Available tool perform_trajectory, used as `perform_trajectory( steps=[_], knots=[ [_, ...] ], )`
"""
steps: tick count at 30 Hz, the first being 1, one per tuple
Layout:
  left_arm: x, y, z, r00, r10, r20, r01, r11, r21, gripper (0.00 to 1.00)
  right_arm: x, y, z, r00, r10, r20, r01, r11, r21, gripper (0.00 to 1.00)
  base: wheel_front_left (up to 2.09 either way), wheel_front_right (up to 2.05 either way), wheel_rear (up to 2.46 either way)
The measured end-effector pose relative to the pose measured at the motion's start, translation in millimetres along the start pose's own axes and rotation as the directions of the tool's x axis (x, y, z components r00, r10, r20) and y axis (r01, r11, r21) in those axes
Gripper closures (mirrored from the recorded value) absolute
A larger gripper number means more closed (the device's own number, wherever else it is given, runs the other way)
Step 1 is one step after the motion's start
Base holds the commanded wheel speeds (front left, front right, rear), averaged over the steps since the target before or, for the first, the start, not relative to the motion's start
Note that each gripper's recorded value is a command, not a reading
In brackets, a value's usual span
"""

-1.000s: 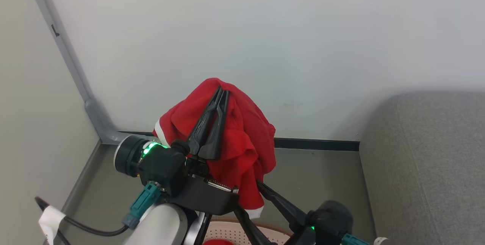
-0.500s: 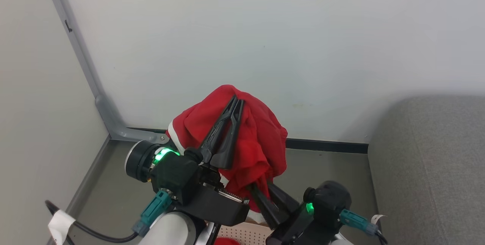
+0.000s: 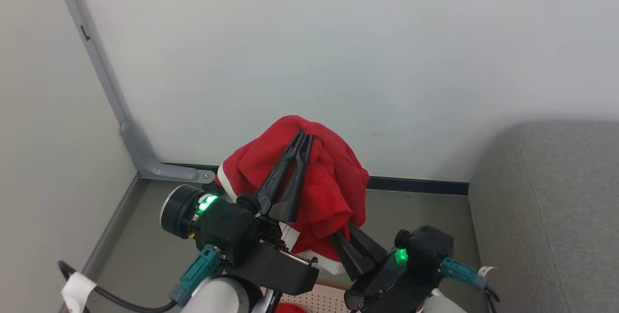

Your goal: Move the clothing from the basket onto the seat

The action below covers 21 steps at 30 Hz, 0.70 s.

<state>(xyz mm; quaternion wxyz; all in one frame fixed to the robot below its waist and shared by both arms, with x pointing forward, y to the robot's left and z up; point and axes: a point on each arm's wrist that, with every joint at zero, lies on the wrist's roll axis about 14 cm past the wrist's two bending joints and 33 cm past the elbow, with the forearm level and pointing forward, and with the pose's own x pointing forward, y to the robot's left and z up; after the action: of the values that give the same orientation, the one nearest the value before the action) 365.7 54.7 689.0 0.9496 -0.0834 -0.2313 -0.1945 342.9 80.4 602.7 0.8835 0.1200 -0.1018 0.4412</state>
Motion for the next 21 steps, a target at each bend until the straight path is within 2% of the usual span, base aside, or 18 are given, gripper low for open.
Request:
perform_trajectory(
  steps=[1,3,4,6,17,21],
  knots=[
    [0.0,-0.5,0.1,1.0,-0.001,0.0,0.001,1.0,-0.001,0.71,0.7,-2.7,2.0,1.0,-0.006,0.006,0.006,1.0,-0.001,1.0,0.0,0.0,0.0],
    [-0.4,-1.4,0.1,1.0,-0.005,0.0,0.005,1.0,-0.002,0.53,2.8,-8.8,8.7,0.999,-0.019,0.027,0.019,1.0,-0.006,1.0,0.0,0.0,0.0],
    [-1.1,-1.5,-1.4,1.0,-0.006,-0.009,0.006,1.0,-0.002,0.33,3.6,-12.2,11.6,0.999,-0.027,0.036,0.028,1.0,-0.01,1.0,0.0,0.0,0.0],
    [-4.1,-1.7,-5.5,1.0,-0.009,-0.024,0.009,1.0,0.001,0.0,5.1,-20.2,17.7,0.997,-0.05,0.053,0.051,0.999,-0.019,1.0,0.0,0.0,0.0],
    [-15.0,-12.1,-26.0,0.994,-0.041,-0.098,0.04,0.999,-0.009,0.0,-3.1,-80.2,46.6,0.972,-0.2,0.122,0.211,0.974,-0.087,1.0,0.0,0.0,0.0],
    [-21.6,-11.4,-33.6,0.991,-0.038,-0.126,0.036,0.999,-0.015,0.0,-7.4,-86.5,47.2,0.969,-0.216,0.122,0.229,0.969,-0.098,1.0,0.0,0.0,0.0]
  ],
)
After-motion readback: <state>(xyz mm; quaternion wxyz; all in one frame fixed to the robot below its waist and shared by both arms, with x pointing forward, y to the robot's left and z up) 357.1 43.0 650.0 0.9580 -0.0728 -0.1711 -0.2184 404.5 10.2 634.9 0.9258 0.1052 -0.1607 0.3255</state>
